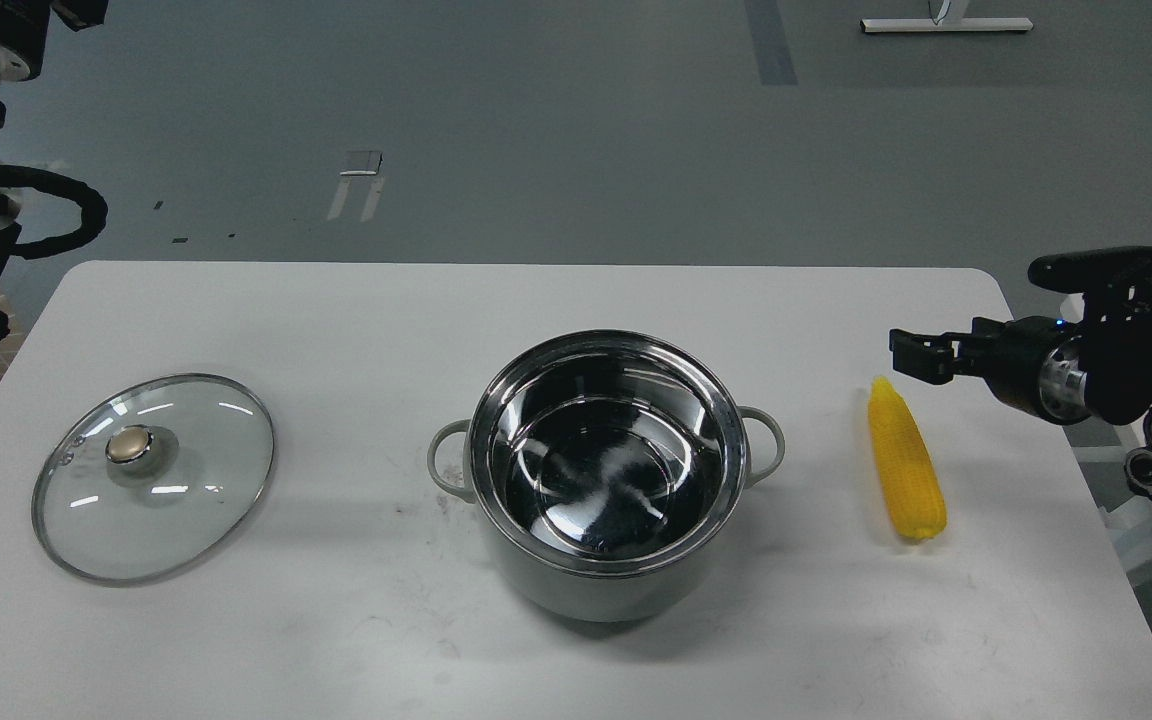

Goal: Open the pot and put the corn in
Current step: 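Reach the right gripper down to the yellow corn cob and grasp it, then lift the corn and carry it over the open pot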

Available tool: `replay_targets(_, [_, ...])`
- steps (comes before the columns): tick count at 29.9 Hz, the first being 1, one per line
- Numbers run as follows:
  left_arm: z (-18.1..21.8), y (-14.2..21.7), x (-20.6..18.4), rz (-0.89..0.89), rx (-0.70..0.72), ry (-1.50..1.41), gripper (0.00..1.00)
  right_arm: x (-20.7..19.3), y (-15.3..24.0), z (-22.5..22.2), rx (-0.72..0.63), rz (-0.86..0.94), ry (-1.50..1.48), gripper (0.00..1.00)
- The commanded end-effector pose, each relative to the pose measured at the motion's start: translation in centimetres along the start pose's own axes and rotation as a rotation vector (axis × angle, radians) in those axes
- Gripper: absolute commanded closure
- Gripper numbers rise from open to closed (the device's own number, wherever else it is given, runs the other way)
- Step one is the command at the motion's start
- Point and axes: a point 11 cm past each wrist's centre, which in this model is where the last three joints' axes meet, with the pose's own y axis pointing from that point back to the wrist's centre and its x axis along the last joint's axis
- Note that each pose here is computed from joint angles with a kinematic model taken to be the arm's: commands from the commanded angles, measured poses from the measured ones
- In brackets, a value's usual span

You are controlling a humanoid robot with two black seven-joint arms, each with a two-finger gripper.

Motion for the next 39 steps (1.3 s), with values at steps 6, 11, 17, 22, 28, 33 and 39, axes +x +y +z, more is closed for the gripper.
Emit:
replay_targets(6, [-0.1, -0.1, -0.2, -0.004, 0.003, 0.001, 0.04, -5.8, -1.4, -0.4, -0.039, -0.111, -0.013, 0.26])
replay_targets(11, [-0.2, 0.0, -0.1, -0.002, 0.007, -0.001, 0.04, -7.1, -2.0, -0.7, -0.038, -0.137, -0.041, 0.37])
replay_targets(17, [-0.2, 0.0, -0.1, -0.004, 0.007, -0.004, 0.04, -6.6, -2.5, -2.3, 0.005, -0.122, -0.069, 0.81])
replay_targets(22, [0.0, 0.0, 0.0, -0.001, 0.006, -0.008, 0.04, -3.9, -1.9, -2.9, 0.053, -0.051, -0.163, 1.0])
replay_targets(28, [0.3, -0.2, -0.2, -0.005, 0.0, -0.007, 0.04, 3.5, 1.5, -3.8, 0.149, 0.146, -0.226, 1.0])
replay_targets(33, [0.3, -0.3, -0.4, -0.013, 0.002, -0.006, 0.04, 9.7, 4.9, -8.0, 0.276, 0.308, -0.135, 1.0])
replay_targets(39, [0.4, -0.6, -0.9, -0.023, 0.0, -0.005, 0.04, 9.1, 5.3, -15.5, 0.456, 0.295, -0.066, 0.97])
